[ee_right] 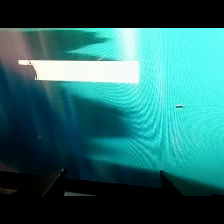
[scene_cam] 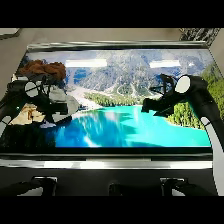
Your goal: Fold the shirts.
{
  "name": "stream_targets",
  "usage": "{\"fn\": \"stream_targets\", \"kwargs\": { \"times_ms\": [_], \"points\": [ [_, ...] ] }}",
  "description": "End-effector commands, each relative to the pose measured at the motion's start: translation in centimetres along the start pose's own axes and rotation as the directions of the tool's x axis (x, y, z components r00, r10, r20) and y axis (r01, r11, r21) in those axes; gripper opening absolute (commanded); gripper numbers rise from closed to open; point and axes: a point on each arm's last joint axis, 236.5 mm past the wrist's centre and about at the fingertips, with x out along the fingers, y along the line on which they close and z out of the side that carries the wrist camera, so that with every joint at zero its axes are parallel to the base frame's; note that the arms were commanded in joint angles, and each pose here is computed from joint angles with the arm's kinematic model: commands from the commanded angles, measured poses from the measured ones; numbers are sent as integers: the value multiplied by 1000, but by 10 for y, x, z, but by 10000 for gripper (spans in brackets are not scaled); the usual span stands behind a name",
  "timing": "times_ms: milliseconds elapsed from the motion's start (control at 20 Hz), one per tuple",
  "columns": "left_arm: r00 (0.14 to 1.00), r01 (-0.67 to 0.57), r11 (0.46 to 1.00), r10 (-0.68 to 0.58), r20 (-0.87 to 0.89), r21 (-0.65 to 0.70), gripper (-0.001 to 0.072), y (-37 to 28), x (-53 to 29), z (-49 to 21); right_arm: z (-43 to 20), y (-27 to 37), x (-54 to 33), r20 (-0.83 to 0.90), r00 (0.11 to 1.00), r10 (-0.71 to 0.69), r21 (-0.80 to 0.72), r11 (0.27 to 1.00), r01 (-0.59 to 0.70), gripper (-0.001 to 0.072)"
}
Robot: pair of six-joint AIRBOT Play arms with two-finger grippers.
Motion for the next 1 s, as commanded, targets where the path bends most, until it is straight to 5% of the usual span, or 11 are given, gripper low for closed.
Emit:
{"fn": "stream_targets", "kwargs": {
  "times_ms": [0,700,950],
  "points": [
    [1000,0,1000,0,0,0,719,0,0,0,0,0,0,-1,1000,0,0,1000,0,674],
    [1000,0,1000,0,0,0,719,0,0,0,5,2,0,22,1000,6,6,1000,-7,674],
    [978,23,1000,-21,209,-6,719,-5,-5,49,49,7,-5,206,978,30,-5,1000,-30,675]
  ]
}}
